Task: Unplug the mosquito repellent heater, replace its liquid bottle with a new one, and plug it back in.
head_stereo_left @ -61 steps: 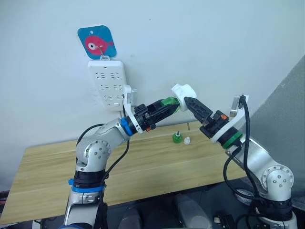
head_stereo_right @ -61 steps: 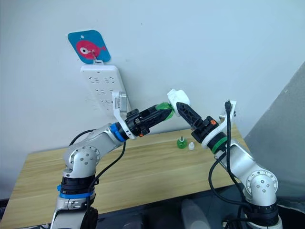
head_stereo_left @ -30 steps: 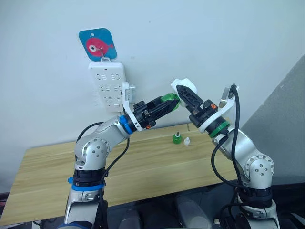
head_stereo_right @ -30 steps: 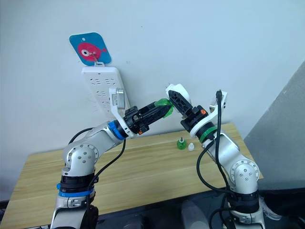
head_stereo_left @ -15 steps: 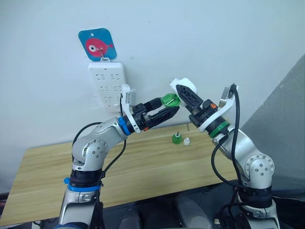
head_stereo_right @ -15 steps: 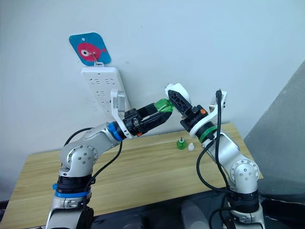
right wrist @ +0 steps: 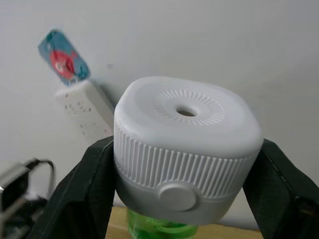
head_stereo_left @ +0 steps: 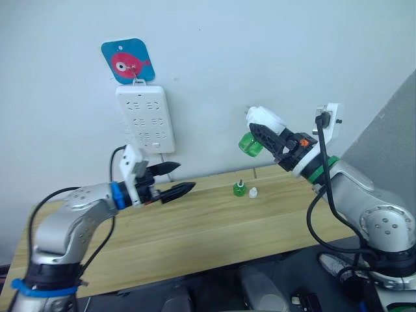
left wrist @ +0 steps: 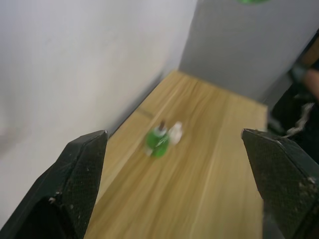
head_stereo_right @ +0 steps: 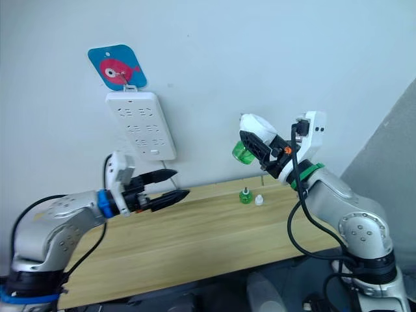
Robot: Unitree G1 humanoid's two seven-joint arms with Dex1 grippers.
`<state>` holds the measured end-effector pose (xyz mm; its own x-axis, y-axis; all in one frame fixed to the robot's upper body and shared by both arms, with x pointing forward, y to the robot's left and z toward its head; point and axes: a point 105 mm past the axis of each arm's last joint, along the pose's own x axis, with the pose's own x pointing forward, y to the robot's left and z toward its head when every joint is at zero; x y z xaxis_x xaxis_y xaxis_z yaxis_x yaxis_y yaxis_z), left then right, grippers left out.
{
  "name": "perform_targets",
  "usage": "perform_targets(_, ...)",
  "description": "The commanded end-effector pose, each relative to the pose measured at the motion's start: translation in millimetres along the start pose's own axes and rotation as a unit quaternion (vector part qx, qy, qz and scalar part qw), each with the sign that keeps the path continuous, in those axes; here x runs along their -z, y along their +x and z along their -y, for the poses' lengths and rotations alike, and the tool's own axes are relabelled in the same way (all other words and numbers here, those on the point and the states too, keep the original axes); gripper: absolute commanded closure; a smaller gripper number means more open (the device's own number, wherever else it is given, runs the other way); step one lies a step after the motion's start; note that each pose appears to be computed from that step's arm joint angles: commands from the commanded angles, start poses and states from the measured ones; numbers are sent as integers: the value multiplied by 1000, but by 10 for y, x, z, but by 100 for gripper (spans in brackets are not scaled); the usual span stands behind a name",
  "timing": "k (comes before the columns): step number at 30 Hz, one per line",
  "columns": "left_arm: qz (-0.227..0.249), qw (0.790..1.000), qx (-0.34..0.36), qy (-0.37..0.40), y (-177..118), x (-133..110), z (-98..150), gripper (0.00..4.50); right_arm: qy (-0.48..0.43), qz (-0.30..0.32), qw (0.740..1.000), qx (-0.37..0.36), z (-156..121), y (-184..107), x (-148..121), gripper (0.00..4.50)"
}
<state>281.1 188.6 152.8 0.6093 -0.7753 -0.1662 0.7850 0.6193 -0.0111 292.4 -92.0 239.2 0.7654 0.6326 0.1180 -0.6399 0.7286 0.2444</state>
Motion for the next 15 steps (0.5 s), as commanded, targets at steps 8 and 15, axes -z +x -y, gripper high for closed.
perform_targets(8, -4, 989, -142, 27, -722, -169, -647, 0, -127, -33, 984, -117, -337, -74, -64, 134)
perform_targets(15, -17, 992, -124, 17, -685, -271, -944, 0, -151, -64, 973, -162, -479, -80, 47, 134)
